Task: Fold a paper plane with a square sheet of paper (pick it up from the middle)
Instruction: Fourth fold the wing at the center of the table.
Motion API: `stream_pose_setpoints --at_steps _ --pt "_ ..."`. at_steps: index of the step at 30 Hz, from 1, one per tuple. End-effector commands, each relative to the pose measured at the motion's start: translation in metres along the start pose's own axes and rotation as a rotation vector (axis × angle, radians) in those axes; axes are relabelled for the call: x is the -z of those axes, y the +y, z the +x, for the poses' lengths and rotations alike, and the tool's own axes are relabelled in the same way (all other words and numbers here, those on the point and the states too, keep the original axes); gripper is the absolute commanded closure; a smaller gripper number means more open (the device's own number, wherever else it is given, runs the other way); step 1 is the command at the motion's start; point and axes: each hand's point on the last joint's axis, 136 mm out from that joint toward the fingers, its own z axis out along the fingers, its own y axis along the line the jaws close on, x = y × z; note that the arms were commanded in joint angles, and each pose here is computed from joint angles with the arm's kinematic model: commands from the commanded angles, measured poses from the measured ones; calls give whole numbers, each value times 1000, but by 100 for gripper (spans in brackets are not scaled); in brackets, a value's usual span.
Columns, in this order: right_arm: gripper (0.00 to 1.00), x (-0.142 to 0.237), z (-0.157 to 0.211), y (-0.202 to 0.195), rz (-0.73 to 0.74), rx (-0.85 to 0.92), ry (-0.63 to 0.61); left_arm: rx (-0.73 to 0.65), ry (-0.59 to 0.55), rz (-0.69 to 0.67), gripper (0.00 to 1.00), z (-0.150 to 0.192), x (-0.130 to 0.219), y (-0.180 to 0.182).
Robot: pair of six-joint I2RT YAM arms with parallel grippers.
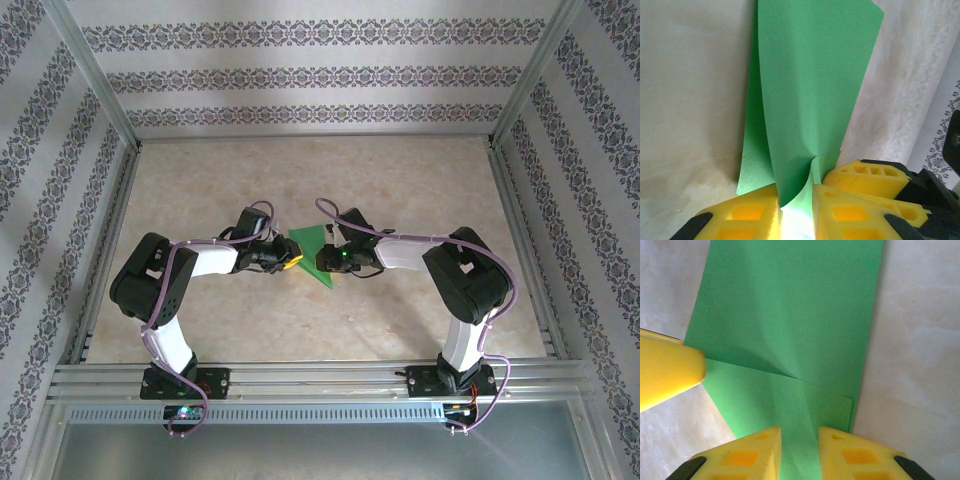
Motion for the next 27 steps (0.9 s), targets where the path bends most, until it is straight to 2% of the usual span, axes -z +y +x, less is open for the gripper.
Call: stream_pose_setpoints --at_steps 1,10,18,23,27 --pt "72 1 3 -6 -5 -7 7 -74 4 57 80 -2 -4 -15" --pt "60 33 -16 14 -49 91 -101 -79 3 27 91 -5 -6 -12" --pt "53 71 -12 4 261 309 -306 -26 -39 -70 93 -3 5 -17" --pt "52 61 3 11 352 443 -310 -11 -57 -156 93 -2 10 -18" --pt "52 41 10 18 382 526 -277 19 -48 -163 93 1 5 -20"
